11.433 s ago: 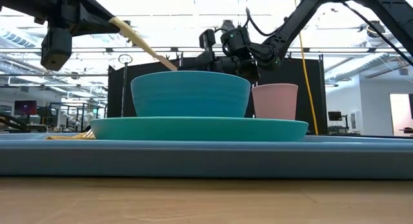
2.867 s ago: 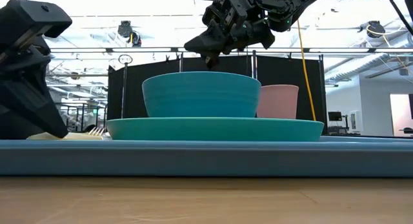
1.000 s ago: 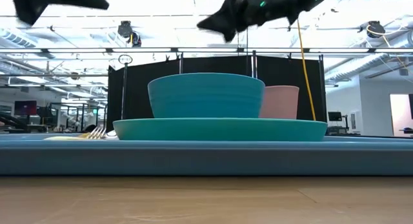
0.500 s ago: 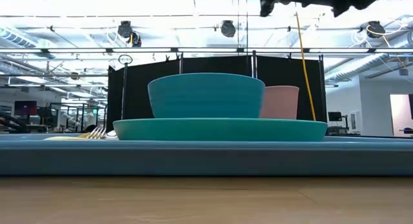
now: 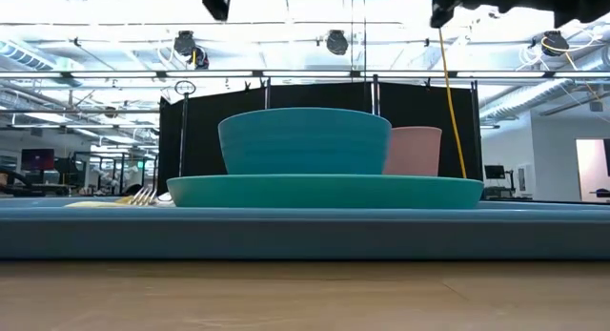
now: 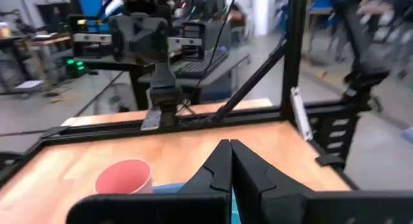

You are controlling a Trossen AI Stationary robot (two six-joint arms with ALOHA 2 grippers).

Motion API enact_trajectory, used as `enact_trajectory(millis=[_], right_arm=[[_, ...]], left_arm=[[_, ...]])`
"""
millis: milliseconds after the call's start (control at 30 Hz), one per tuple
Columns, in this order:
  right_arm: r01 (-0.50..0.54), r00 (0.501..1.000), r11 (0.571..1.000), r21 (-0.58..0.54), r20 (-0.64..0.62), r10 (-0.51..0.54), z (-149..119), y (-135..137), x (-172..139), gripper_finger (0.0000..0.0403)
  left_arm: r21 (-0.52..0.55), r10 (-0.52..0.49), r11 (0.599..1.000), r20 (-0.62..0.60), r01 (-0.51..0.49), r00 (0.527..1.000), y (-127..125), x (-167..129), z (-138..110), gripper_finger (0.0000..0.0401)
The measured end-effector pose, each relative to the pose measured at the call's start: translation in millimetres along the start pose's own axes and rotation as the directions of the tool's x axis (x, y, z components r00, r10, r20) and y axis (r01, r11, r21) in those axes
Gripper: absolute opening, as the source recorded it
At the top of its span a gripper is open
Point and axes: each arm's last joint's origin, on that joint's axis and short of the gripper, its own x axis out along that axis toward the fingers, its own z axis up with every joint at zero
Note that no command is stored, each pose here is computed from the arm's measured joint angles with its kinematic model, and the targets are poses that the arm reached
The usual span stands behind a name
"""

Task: Set up tray
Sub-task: Return to Home Position

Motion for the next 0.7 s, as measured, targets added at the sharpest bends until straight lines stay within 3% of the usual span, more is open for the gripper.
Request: enact_trajectory(millis=[133,233,700], right_arm=[[0.064,0.998,0.997,-0.045,-0.001,-0.065,-5,6,-11,0.0000],[0.114,0.993,0.992,-0.060,-0.004,-0.115,-9,8,-16,0.0000],[0.114,0.992,0.993,-0.031,0.049,-0.112,-10,9,-34,0.0000]], left_arm=[[-0.040,-0.049,0.998,0.094,0.053,0.994,21,-16,-20,0.0001],[-0.022,-0.034,0.999,0.142,0.038,0.989,31,-35,-34,0.0001],[-0.042,0.062,0.998,0.226,-0.054,0.972,47,-121,-54,0.0002]])
